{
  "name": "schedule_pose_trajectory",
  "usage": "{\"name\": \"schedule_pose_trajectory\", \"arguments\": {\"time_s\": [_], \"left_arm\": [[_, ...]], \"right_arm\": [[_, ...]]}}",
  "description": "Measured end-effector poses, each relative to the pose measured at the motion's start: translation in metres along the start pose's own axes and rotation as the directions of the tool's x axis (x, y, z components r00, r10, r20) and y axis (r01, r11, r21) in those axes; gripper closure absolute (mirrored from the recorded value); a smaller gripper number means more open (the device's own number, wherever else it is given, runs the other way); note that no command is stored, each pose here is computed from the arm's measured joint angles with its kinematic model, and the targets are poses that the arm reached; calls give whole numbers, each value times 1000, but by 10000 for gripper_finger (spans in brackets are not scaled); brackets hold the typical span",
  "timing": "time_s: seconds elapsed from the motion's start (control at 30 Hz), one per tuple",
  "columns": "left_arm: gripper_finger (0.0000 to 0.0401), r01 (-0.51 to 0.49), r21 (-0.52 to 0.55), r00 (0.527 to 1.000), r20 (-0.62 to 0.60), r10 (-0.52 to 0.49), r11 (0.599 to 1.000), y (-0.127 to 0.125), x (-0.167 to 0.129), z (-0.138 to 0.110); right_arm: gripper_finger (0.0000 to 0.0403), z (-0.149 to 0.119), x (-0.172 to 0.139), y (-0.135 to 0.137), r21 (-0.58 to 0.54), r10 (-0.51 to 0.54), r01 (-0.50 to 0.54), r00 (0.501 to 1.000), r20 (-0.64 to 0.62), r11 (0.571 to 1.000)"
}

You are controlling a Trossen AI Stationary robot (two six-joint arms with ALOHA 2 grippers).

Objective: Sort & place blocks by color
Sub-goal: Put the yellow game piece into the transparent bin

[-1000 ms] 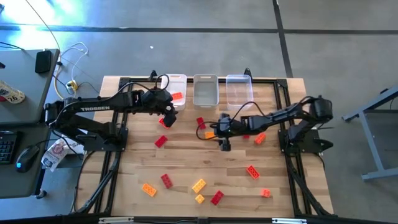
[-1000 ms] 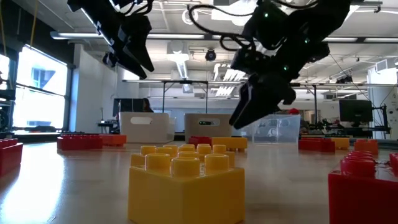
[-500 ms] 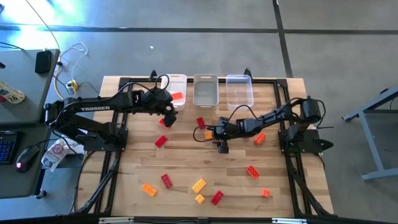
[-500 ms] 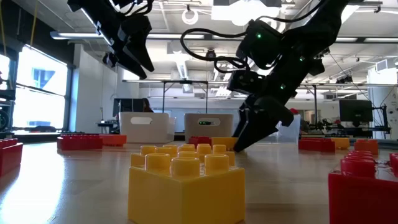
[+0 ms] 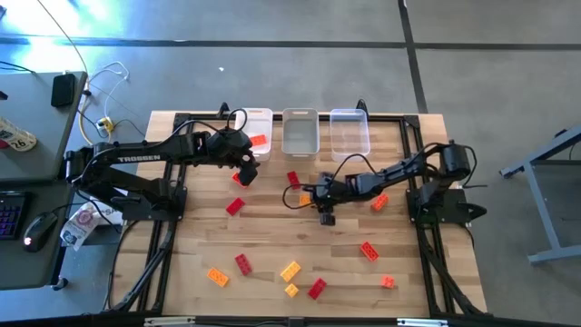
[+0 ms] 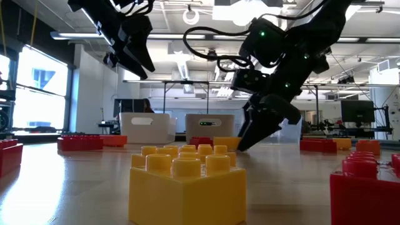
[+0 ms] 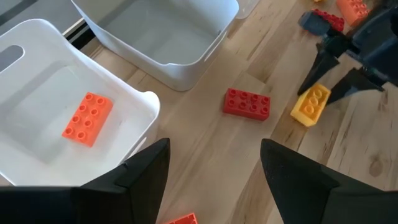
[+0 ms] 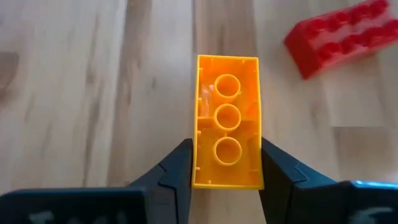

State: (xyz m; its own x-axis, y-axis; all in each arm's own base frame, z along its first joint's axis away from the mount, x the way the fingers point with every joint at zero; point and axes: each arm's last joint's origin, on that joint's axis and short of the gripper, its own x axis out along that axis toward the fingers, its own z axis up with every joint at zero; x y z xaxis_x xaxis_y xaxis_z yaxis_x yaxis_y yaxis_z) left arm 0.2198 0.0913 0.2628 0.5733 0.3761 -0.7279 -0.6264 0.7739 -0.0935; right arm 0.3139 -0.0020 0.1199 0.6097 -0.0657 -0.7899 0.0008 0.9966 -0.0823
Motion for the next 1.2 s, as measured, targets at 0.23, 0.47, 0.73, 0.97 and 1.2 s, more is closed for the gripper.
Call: {"name": "schedule_pose_trajectory", "arguments": {"time_s": [0.23, 0.47, 0.73, 0.97, 1.2], "left_arm": [[164, -2, 2, 1000, -7, 2, 1000, 0, 0, -1], [164, -1, 20, 1000, -7, 1, 1000, 0, 0, -1], [164, 7, 73, 1000, -6, -6, 997, -3, 0, -1], [164, 28, 95, 1000, -2, -28, 995, -10, -2, -3], [164, 42, 110, 999, -4, -42, 993, -15, -2, -4]], "right_arm": [[289, 9, -35, -7, 13, -139, 139, 990, 18, 990], [289, 20, -83, -17, 53, -349, 346, 933, 90, 937], [289, 21, -130, -46, 191, -667, 644, 739, 95, 741], [290, 12, -142, -87, 356, -826, 778, 562, -29, 517], [290, -2, -130, -122, 502, -742, 674, 664, -91, 542]]}}
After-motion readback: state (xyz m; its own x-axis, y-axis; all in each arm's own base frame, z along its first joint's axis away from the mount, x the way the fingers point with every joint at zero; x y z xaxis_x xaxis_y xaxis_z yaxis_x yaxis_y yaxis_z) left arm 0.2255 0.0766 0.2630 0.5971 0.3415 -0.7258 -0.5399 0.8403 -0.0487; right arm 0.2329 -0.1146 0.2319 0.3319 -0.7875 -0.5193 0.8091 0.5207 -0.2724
